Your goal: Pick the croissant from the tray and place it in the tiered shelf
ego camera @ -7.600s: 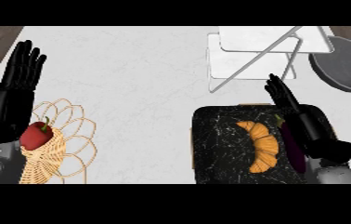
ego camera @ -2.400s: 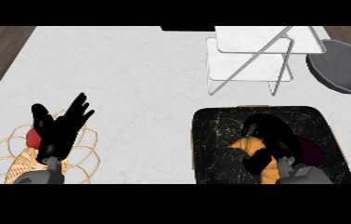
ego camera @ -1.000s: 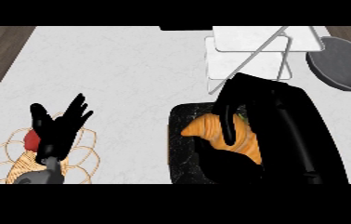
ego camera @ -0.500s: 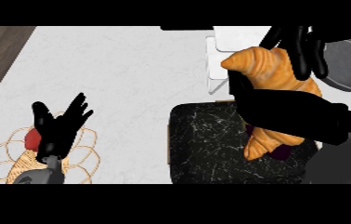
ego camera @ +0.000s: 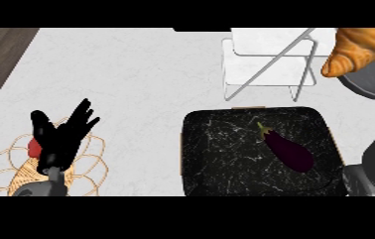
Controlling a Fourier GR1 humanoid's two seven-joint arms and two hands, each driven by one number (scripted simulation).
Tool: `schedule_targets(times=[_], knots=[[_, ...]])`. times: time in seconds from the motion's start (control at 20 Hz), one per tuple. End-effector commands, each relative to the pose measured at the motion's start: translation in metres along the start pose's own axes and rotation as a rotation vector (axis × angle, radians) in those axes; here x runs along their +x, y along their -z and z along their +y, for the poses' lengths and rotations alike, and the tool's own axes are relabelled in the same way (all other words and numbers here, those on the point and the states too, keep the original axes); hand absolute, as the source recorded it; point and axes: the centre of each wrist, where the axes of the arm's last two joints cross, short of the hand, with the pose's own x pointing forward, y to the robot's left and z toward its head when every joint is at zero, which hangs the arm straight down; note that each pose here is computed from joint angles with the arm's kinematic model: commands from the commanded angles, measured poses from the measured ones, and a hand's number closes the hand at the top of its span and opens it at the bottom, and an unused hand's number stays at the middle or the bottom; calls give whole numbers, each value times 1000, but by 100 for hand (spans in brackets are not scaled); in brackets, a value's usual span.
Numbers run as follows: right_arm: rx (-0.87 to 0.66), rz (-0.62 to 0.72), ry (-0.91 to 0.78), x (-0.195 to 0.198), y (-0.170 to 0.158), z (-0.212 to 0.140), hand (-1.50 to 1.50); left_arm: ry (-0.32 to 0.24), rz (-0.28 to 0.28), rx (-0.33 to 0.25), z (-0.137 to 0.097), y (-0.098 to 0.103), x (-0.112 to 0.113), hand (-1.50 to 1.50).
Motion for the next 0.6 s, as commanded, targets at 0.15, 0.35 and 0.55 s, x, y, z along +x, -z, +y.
schedule_targets(times=[0.15, 0.35, 0.55], knots=[[83, 59, -58, -5, 54, -13, 150, 21, 71, 4, -11, 9, -11, 0], [122, 41, -109, -25, 62, -1, 150, -1, 68, 11, 12, 17, -14, 0], [112, 62, -136, -59, 80, 11, 150, 18, 47, 2, -6, 5, -18, 0]])
